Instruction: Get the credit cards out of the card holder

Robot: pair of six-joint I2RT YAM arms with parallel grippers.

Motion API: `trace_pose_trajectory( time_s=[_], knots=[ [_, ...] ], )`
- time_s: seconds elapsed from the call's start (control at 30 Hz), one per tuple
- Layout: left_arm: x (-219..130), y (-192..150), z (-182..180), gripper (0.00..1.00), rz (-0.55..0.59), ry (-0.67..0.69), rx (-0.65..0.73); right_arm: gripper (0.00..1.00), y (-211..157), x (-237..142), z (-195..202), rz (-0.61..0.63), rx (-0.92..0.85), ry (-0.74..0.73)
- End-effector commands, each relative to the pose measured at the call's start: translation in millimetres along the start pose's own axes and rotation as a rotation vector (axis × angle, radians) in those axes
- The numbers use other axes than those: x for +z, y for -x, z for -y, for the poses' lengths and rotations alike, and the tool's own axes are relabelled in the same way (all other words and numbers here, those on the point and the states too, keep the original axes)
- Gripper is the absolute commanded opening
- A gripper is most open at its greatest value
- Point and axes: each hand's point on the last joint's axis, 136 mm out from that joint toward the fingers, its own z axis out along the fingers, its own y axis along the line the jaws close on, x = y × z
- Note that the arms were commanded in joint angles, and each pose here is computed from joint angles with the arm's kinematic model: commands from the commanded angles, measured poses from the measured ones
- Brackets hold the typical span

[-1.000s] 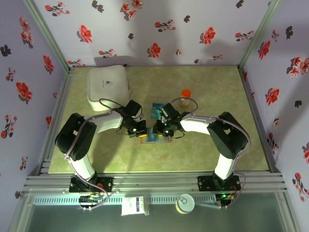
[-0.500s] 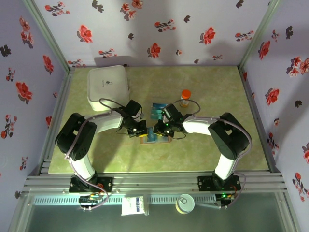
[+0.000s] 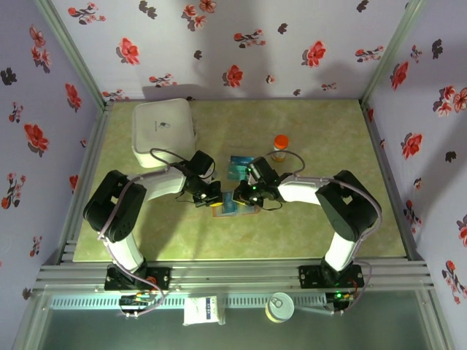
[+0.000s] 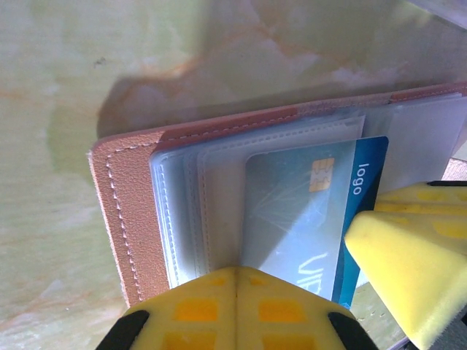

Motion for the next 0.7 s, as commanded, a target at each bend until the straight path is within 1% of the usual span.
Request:
trace_pose_trajectory(
  time_s=[0.0, 0.33, 0.53, 0.67],
  knots=[
    [5, -4, -8, 0.01, -0.023, 0.042, 0.012, 0.14, 0, -12, 9, 0.015, 0.002, -0.024],
    [4, -4, -8, 0.01, -0.023, 0.044, 0.012, 0.10, 4, -33, 10, 0.043, -0.016, -0.030],
    [2, -3, -6, 0.01, -0.017, 0.039, 0.017, 0.09, 6, -46, 16, 0.059, -0.047, -0.108],
    [2, -3, -6, 0.01, -0.015, 0.037, 0.018, 0.08, 8, -47, 15, 0.049, -0.065, -0.125]
  ],
)
